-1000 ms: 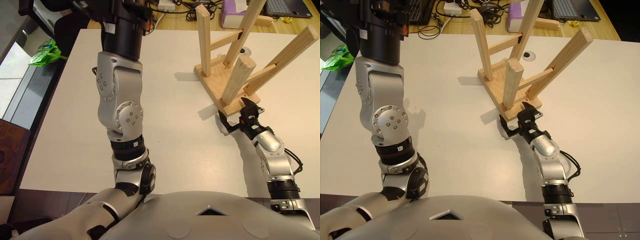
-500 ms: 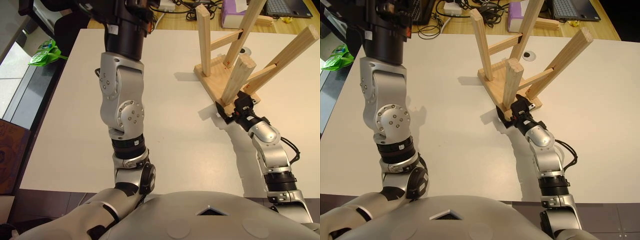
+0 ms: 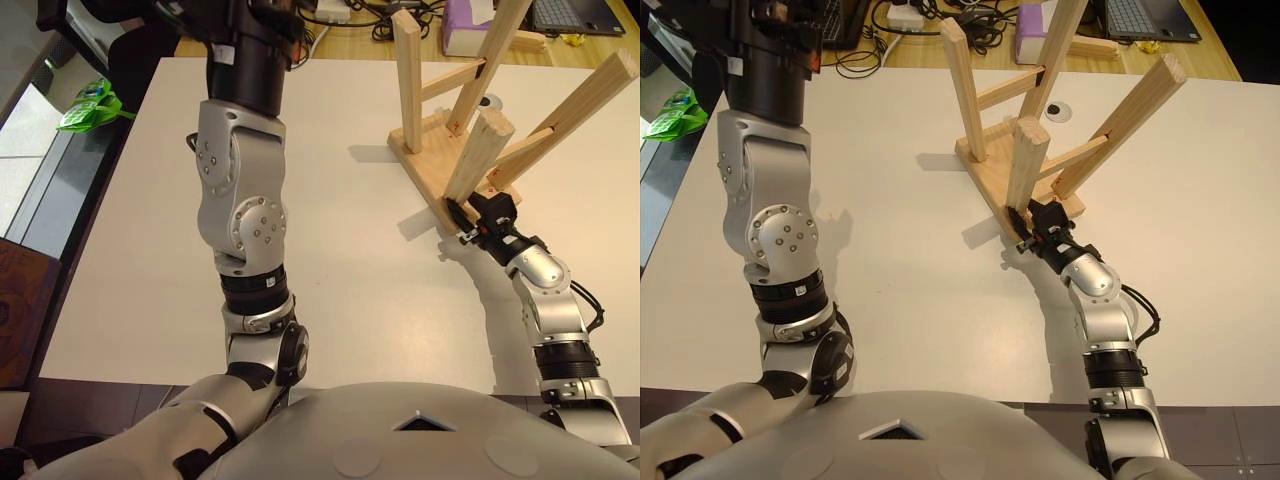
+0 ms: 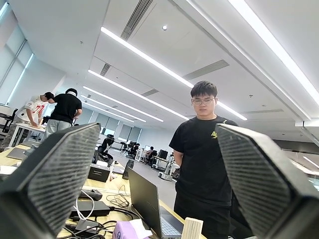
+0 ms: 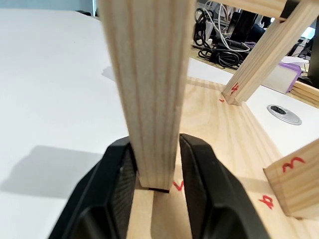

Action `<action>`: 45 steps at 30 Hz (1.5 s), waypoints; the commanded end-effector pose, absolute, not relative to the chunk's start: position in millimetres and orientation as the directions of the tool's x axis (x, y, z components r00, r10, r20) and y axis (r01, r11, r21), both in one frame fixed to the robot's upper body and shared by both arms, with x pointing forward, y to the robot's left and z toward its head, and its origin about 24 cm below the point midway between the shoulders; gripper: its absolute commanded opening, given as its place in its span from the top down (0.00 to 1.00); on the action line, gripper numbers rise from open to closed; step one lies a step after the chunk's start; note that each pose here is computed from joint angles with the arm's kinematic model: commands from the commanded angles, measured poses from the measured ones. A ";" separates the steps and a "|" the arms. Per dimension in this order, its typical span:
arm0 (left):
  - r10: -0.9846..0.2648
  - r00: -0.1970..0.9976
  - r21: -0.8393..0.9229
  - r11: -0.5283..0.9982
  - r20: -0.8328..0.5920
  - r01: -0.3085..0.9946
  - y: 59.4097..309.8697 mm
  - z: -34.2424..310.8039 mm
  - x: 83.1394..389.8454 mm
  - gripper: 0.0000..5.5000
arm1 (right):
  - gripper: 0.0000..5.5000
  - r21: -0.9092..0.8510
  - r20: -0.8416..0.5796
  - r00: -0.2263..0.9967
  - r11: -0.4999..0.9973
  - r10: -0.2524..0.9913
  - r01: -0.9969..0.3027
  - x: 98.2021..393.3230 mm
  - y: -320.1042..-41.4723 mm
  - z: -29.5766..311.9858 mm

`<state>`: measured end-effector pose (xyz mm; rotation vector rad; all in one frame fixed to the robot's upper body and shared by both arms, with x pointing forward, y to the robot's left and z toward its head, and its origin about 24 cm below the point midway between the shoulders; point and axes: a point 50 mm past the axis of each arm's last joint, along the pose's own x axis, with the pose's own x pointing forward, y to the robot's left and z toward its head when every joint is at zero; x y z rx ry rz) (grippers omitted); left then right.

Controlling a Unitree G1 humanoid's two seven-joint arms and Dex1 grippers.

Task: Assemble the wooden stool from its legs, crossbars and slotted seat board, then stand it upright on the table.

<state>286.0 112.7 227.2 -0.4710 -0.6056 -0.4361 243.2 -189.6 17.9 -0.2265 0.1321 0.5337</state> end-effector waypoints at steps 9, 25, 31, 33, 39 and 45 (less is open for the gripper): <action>-0.290 0.762 -0.271 0.813 0.580 0.516 115.4 225.4 297.1 0.22 | 0.81 -0.189 -0.092 0.707 0.685 0.701 -0.704 242.7 -208.7 19.6; -0.359 0.743 -0.175 0.828 0.565 0.533 132.2 241.1 311.1 0.22 | 0.81 -0.120 -0.163 0.350 0.333 0.922 -0.935 180.7 -195.0 31.6; -0.363 0.742 -0.171 0.827 0.563 0.535 133.3 241.3 311.6 0.22 | 0.82 -0.194 -0.228 0.322 0.282 0.919 -0.940 167.1 -184.3 16.1; -0.363 0.743 -0.170 0.829 0.562 0.533 134.3 241.6 312.2 0.22 | 0.82 -0.190 -0.250 0.328 0.287 0.911 -0.939 164.6 -184.7 12.5; -0.363 0.741 -0.168 0.829 0.564 0.534 134.5 242.5 313.2 0.22 | 0.62 -0.198 -0.279 0.356 0.310 0.892 -0.930 167.6 -188.7 13.1; -0.353 0.740 -0.162 0.836 0.572 0.524 137.1 244.6 312.6 0.22 | 0.41 -0.254 -0.274 0.399 0.335 0.875 -0.907 177.9 -200.6 29.5</action>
